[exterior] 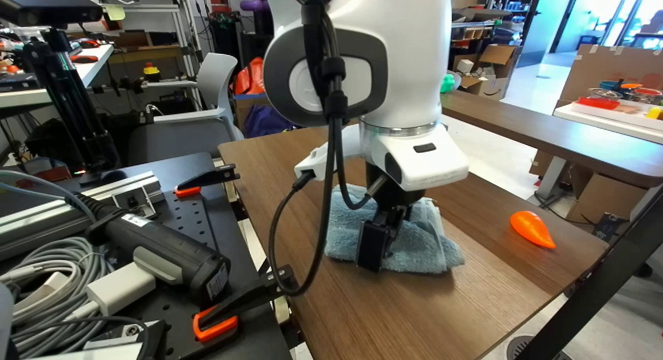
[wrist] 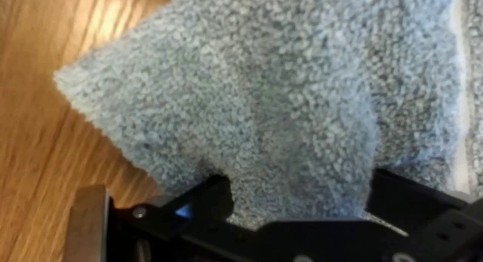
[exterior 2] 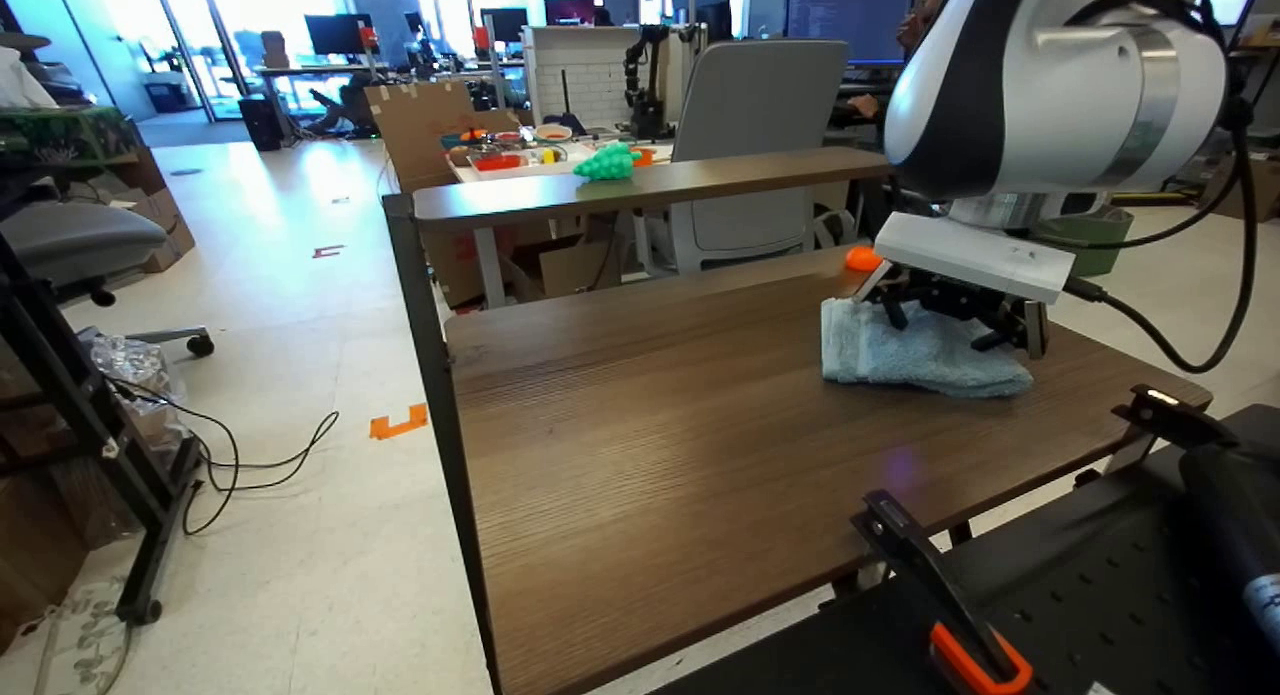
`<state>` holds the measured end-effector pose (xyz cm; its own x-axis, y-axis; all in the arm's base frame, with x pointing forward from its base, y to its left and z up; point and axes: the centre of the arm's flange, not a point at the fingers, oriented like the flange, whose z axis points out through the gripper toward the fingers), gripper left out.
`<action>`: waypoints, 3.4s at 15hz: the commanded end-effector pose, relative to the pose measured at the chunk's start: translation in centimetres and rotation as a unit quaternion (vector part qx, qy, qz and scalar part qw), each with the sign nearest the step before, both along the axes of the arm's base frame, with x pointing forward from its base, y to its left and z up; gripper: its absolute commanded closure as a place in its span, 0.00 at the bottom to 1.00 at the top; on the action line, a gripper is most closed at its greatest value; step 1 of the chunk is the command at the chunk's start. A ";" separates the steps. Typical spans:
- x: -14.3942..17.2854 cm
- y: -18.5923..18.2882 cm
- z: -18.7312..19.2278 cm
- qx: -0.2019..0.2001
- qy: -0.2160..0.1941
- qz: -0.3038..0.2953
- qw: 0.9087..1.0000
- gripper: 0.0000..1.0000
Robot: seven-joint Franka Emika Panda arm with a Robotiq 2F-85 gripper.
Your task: Clean up on the table
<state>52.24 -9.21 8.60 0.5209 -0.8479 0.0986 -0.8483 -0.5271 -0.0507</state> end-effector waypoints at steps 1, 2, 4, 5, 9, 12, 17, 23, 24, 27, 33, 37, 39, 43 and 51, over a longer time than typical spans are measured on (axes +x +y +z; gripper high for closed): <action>3.5 -4.6 -3.3 -0.028 0.000 -0.075 0.997 0.00; 4.1 -5.6 -3.5 -0.033 -0.002 -0.094 0.995 0.00; 4.4 -6.9 -3.2 -0.038 -0.001 -0.120 0.992 0.00; 4.3 -7.1 -3.0 -0.038 -0.003 -0.123 0.992 0.00; 0.2 -4.8 -0.9 -0.055 -0.001 -0.046 0.997 0.00; -3.7 -3.9 0.7 -0.075 0.004 0.038 0.996 0.00; -10.9 -4.9 4.5 -0.075 0.014 0.174 0.982 0.00; -12.1 -0.2 4.4 -0.039 0.012 0.289 0.956 0.00; -11.7 1.4 3.6 -0.025 0.022 0.302 0.953 0.00; -11.4 5.1 1.4 -0.005 0.050 0.326 0.944 0.00; -10.0 5.3 1.3 0.011 0.054 0.307 0.950 0.00; -9.2 6.6 1.1 0.061 0.019 0.278 0.958 0.00; -8.7 8.0 0.9 0.090 0.002 0.261 0.961 0.00; -8.0 10.5 0.4 0.142 -0.012 0.248 0.958 0.00; -9.5 9.3 9.9 0.105 -0.064 0.236 0.964 0.00</action>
